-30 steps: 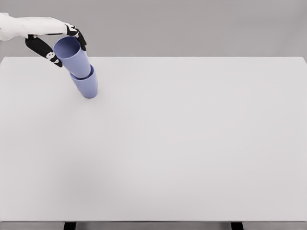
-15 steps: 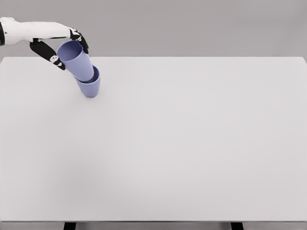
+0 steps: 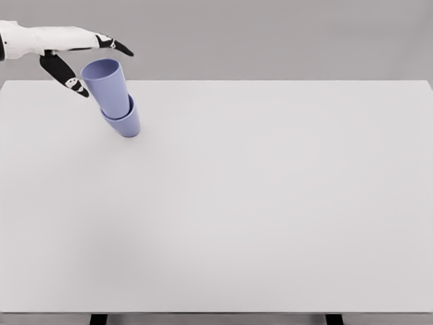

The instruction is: Place the right cup on the left cup with left arm

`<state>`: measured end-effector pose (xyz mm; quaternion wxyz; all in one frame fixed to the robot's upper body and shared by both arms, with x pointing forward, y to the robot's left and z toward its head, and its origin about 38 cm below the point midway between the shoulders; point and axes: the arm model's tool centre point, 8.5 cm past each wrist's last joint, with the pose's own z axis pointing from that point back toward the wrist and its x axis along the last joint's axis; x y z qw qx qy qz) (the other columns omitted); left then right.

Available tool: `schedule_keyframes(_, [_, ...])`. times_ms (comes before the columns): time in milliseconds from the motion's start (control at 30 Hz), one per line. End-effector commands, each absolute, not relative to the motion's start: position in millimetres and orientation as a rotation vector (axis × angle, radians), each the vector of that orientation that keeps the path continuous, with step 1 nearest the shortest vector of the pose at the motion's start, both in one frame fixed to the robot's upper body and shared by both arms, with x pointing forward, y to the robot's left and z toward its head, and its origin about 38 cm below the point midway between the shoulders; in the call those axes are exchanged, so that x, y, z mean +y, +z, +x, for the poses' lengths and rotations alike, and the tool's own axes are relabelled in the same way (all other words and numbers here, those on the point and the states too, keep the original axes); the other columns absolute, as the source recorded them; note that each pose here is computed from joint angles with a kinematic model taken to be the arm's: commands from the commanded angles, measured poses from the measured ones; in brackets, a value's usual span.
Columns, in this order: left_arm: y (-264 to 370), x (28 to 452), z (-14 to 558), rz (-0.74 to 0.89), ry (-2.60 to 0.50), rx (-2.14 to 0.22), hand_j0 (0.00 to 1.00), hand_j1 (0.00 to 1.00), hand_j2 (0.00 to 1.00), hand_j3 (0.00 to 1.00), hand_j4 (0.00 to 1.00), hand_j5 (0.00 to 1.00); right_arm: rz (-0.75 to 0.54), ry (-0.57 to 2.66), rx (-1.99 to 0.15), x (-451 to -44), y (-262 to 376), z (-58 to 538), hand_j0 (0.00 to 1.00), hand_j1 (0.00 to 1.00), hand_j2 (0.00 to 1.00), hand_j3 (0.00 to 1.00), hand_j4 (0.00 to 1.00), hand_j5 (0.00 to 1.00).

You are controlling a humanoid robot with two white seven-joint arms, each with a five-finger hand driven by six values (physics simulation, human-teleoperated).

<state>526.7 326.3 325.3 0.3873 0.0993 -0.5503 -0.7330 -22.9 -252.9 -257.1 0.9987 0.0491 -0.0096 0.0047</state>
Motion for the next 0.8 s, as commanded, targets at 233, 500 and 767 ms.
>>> schedule_keyframes(233, [348,323,522,0.261,-1.844,-1.488,1.0,1.0,1.0,1.0,1.0,1.0,0.098,0.01,-0.019,-253,-257,-23,1.0,1.0,1.0,1.0,1.0,1.0])
schedule_keyframes(500, [390,303,447,-0.007,-1.828,-1.753,1.0,1.0,1.0,1.0,1.0,1.0,0.098,0.01,-0.019,-253,-257,-23,1.0,1.0,1.0,1.0,1.0,1.0])
schedule_keyframes(767, [372,281,376,-0.262,-1.842,-1.842,1.0,1.0,1.0,1.0,1.0,1.0,0.098,0.01,-0.019,-253,-257,-23,1.0,1.0,1.0,1.0,1.0,1.0])
